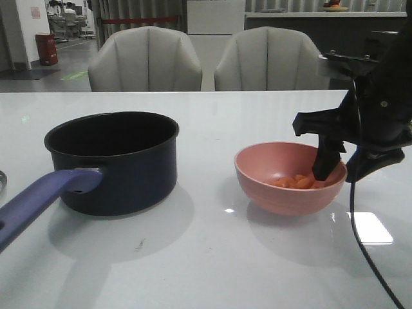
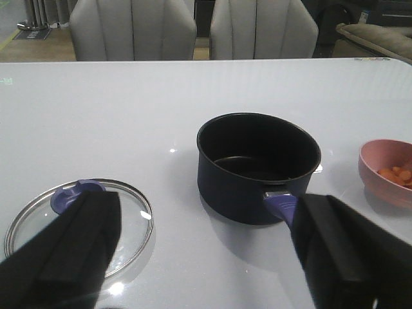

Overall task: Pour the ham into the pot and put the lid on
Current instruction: 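Grasp the rim of the pink bowl with the right gripper, then lift the pink bowl and carry it over the pot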

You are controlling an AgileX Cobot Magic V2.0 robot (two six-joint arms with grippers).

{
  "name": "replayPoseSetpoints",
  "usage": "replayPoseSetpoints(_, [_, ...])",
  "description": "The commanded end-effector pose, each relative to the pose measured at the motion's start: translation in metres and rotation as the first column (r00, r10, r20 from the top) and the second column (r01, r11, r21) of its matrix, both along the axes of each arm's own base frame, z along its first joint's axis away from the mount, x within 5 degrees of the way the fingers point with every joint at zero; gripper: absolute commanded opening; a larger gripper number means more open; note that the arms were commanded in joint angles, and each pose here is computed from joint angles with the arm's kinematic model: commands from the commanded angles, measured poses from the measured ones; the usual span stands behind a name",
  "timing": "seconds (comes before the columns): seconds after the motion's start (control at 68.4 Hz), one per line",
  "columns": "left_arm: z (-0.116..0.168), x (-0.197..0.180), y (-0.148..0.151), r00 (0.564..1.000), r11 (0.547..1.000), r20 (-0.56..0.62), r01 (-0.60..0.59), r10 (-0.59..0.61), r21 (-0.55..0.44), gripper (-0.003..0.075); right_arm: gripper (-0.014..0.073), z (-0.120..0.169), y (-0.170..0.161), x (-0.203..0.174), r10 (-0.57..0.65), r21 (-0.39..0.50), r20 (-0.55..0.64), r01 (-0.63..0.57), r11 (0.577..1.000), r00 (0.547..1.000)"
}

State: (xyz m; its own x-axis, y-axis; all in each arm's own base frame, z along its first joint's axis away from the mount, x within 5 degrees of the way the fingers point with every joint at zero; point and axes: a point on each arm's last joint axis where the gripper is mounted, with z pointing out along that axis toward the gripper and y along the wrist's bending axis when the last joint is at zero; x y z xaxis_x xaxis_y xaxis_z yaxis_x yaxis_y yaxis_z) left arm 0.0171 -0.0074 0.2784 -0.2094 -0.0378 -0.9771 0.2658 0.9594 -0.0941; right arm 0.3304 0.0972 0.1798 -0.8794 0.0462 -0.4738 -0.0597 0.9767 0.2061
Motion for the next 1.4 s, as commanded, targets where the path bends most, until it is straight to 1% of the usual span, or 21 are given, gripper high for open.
replayPoseSetpoints(0.0, [0.014, -0.001, 0.0, 0.997, 0.999, 0.083, 0.01, -0.007, -0.038, 0.0572, 0.016, 0.028, 0.001, 0.01, -0.011, 0.03, 0.107, 0.008, 1.0, 0.994])
replayPoseSetpoints(0.029, [0.014, -0.001, 0.0, 0.997, 0.999, 0.083, 0.01, -0.007, -0.038, 0.0572, 0.0118, 0.031, 0.001, 0.011, -0.008, 0.032, 0.102, 0.005, 0.999, 0.995])
replayPoseSetpoints(0.132, [0.014, -0.001, 0.0, 0.997, 0.999, 0.083, 0.01, -0.007, -0.038, 0.0572, 0.0136, 0.051, 0.006, 0.011, 0.004, 0.056, 0.078, -0.008, 0.998, 0.997])
replayPoseSetpoints(0.322, [0.014, -0.001, 0.0, 0.997, 0.999, 0.083, 0.01, -0.007, -0.038, 0.0572, 0.0136, 0.096, 0.012, 0.022, -0.032, 0.149, 0.202, 0.001, 0.989, 0.979])
replayPoseSetpoints(0.395, [0.014, -0.001, 0.0, 0.997, 0.999, 0.083, 0.01, -0.007, -0.038, 0.0572, 0.0136, 0.113, 0.021, 0.024, 0.044, 0.125, 0.234, -0.074, 0.989, 0.971])
replayPoseSetpoints(0.512, [0.014, -0.001, 0.0, 0.997, 0.999, 0.083, 0.01, -0.007, -0.038, 0.0572, 0.0136, 0.145, 0.053, 0.019, 0.239, 0.044, 0.327, -0.267, 0.963, 0.914])
replayPoseSetpoints(0.687, [0.014, -0.001, 0.0, 0.997, 0.999, 0.083, 0.01, -0.007, -0.038, 0.0572, 0.0136, 0.176, 0.107, 0.009, 0.337, 0.048, 0.447, -0.398, 0.916, 0.829])
replayPoseSetpoints(0.951, [0.014, -0.001, 0.0, 0.997, 0.999, 0.083, 0.01, -0.007, -0.038, 0.0572, 0.0136, 0.18, 0.152, 0.016, 0.264, 0.074, 0.666, -0.415, 0.907, 0.697])
replayPoseSetpoints(1.097, [0.014, -0.001, 0.0, 0.997, 0.999, 0.083, 0.01, -0.007, -0.038, 0.0572, 0.0136, 0.17, 0.157, 0.014, 0.131, 0.101, 0.82, -0.366, 0.925, 0.556])
replayPoseSetpoints(1.155, [0.014, -0.001, 0.0, 0.997, 0.999, 0.083, 0.01, -0.007, -0.038, 0.0572, 0.0136, 0.164, 0.157, 0.012, 0.083, 0.099, 0.877, -0.347, 0.933, 0.474])
replayPoseSetpoints(1.17, [0.014, -0.001, 0.0, 0.997, 0.999, 0.083, 0.01, -0.007, -0.038, 0.0572, 0.0136, 0.163, 0.156, 0.011, 0.059, 0.097, 0.904, -0.339, 0.936, 0.424])
replayPoseSetpoints(1.185, [0.014, -0.001, 0.0, 0.997, 0.999, 0.083, 0.01, -0.007, -0.038, 0.0572, 0.0136, 0.163, 0.156, 0.011, 0.059, 0.097, 0.904, -0.339, 0.936, 0.424])
replayPoseSetpoints(1.199, [0.014, -0.001, 0.0, 0.997, 0.999, 0.083, 0.01, -0.007, -0.038, 0.0572, 0.0136, 0.157, 0.156, 0.01, 0.052, 0.086, 0.922, -0.334, 0.939, 0.383])
replayPoseSetpoints(1.243, [0.014, -0.001, 0.0, 0.997, 0.999, 0.083, 0.01, -0.007, -0.038, 0.0572, 0.0136, 0.153, 0.156, 0.009, 0.047, 0.076, 0.937, -0.332, 0.94, 0.347])
replayPoseSetpoints(1.258, [0.014, -0.001, 0.0, 0.997, 0.999, 0.083, 0.01, -0.007, -0.038, 0.0572, 0.0136, 0.151, 0.156, 0.008, 0.041, 0.057, 0.959, -0.334, 0.941, 0.28])
replayPoseSetpoints(1.272, [0.014, -0.001, 0.0, 0.997, 0.999, 0.083, 0.01, -0.007, -0.038, 0.0572, 0.0136, 0.151, 0.156, 0.008, 0.041, 0.057, 0.959, -0.334, 0.941, 0.28])
replayPoseSetpoints(1.302, [0.014, -0.001, 0.0, 0.997, 0.999, 0.083, 0.01, -0.007, -0.038, 0.0572, 0.0136, 0.144, 0.156, 0.007, 0.047, 0.037, 0.97, -0.337, 0.941, 0.237])
replayPoseSetpoints(1.316, [0.014, -0.001, 0.0, 0.997, 0.999, 0.083, 0.01, -0.007, -0.038, 0.0572, 0.0136, 0.142, 0.156, 0.006, 0.047, 0.021, 0.981, -0.342, 0.939, 0.188])
replayPoseSetpoints(1.331, [0.014, -0.001, 0.0, 0.997, 0.999, 0.083, 0.01, -0.007, -0.038, 0.0572, 0.0136, 0.139, 0.157, 0.006, 0.051, 0.019, 0.98, -0.342, 0.939, 0.194])
replayPoseSetpoints(1.345, [0.014, -0.001, 0.0, 0.997, 0.999, 0.083, 0.01, -0.007, -0.038, 0.0572, 0.0136, 0.136, 0.157, 0.004, 0.049, 0.006, 0.988, -0.348, 0.938, 0.148])
replayPoseSetpoints(1.389, [0.014, -0.001, 0.0, 0.997, 0.999, 0.083, 0.01, -0.007, -0.038, 0.0572, 0.0136, 0.132, 0.158, 0.003, 0.053, -0.012, 0.993, -0.354, 0.935, 0.108])
